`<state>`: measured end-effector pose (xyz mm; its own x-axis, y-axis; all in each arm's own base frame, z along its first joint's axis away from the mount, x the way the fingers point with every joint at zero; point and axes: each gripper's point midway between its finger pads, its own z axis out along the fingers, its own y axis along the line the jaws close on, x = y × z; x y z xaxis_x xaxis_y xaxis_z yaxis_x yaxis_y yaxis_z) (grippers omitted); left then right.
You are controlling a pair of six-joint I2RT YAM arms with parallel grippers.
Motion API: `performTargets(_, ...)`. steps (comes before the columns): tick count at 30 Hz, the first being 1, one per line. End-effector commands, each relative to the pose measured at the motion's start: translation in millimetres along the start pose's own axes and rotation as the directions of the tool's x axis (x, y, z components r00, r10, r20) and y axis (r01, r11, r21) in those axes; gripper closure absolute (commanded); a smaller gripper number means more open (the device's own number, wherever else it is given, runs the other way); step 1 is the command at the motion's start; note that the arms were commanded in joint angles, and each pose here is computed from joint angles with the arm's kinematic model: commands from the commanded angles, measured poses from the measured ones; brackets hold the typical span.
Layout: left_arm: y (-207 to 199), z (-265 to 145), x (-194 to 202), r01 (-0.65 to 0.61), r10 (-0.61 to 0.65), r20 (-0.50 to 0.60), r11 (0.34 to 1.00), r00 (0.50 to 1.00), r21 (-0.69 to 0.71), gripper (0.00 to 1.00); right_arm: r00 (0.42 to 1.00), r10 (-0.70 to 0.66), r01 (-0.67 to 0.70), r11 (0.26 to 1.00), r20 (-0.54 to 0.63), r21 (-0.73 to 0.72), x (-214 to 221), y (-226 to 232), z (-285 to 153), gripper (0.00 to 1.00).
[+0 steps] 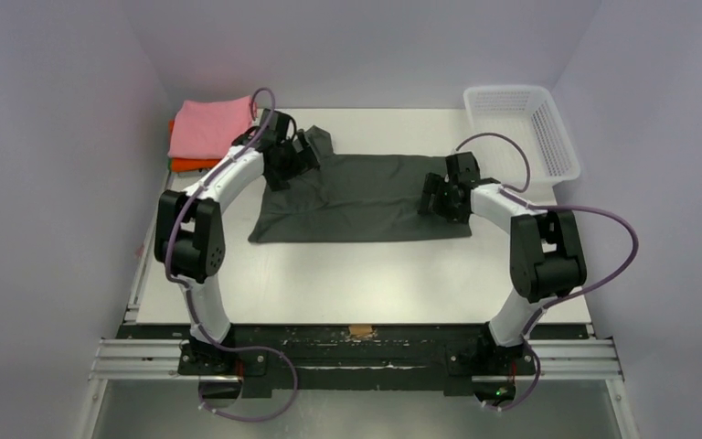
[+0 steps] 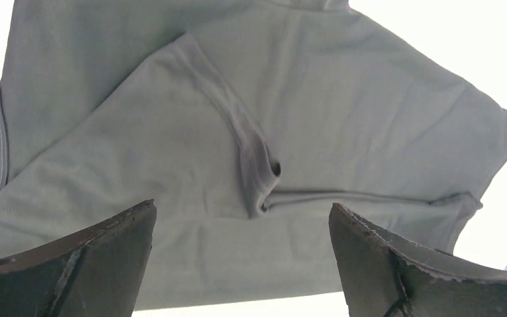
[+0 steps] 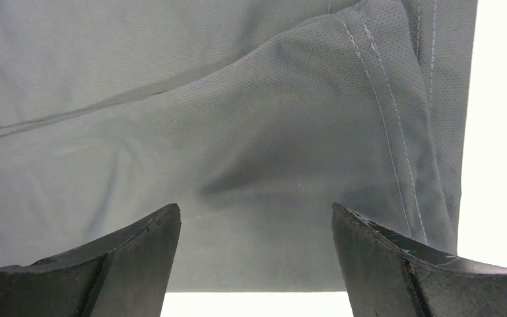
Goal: Fold and stack the t-shirts
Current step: Fold the flattened tshirt in 1/3 of the way, then grab the side of the flattened tshirt furthest away from the robot with both arms
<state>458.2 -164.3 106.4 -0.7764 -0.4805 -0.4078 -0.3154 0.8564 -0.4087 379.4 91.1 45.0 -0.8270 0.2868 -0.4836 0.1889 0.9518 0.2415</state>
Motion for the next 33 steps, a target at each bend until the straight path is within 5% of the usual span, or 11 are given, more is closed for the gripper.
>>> performTargets(1,14,15,20,0.039,-0.037,-0.065,0.999,0.997,0.023,0.0,1.0,-0.017,0.017,1.0,0.001,0.008,3,-1,14,0.18)
performTargets(9,58,27,87,0.096,-0.116,-0.253,0.991,0.961,-0.09,0.0,0.996,-0.002,0.006,0.999,-0.086,0.051,50,-24,7,0.19)
performTargets(23,161,-91,232,0.031,-0.195,-0.404,0.925,0.893,-0.379,0.0,0.954,0.102,-0.087,0.994,-0.282,0.065,164,-56,-66,0.18)
performTargets(27,150,-114,221,0.052,-0.162,-0.34,0.949,0.927,-0.31,0.0,0.965,0.111,-0.117,0.993,-0.238,-0.012,159,-43,-86,0.17)
performTargets(33,80,-135,117,-0.013,0.007,-0.05,0.994,0.999,-0.113,0.0,0.992,0.094,-0.081,0.985,0.079,-0.154,51,1,-117,0.1)
